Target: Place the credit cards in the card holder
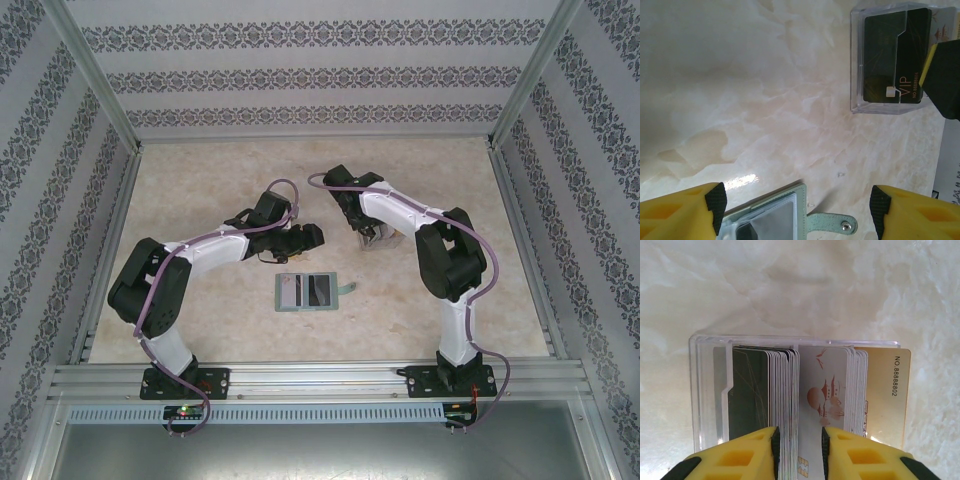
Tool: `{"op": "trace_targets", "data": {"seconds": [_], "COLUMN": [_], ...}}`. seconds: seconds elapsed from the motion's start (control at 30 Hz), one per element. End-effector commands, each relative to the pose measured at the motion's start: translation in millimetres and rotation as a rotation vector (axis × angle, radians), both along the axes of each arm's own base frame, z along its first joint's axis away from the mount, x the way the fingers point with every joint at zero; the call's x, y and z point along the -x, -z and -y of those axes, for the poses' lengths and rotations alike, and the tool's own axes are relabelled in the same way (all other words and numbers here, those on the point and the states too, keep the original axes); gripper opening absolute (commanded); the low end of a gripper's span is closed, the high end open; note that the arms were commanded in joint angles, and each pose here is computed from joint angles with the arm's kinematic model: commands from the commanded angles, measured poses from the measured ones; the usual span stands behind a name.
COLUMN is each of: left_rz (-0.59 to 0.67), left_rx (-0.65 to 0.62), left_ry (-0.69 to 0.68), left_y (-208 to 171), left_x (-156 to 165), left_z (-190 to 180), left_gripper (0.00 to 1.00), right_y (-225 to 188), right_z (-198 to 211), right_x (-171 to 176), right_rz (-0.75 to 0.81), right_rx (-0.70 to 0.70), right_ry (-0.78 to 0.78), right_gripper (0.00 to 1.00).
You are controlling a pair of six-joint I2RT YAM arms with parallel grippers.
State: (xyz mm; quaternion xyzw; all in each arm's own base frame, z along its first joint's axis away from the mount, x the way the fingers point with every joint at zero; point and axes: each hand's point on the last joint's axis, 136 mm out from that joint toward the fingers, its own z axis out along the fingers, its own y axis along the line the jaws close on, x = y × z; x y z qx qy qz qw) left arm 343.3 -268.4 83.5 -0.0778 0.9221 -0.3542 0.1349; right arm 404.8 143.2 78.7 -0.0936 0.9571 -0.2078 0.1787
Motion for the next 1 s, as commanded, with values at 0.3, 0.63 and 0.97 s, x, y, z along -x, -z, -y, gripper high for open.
{"op": "trace_targets", "data": {"seconds": [0.3,0.63,0.97], "left_rz": [0.020,0.014,0.010], "left_rx": [0.021,0.023,0.025], "left_ry": [-0.016,-0.014,-0.013], "left_y": [-7,-7,-7], "left_x": [-4,-4,-3], "left_z": [-3,-2,-1], "left_gripper": [0.77,0.77,0.77], "right_y": [8,15,-3], "right_z": [-3,9,15], "right_x": [-2,-4,-4], "right_rz": [-0.032,-0.021,0.034], "right_rx": [-0.036,0.066,0.093], "right_ry": [0.002,0.003,0.006], "right_gripper": [0.37,0.37,0.36]}}
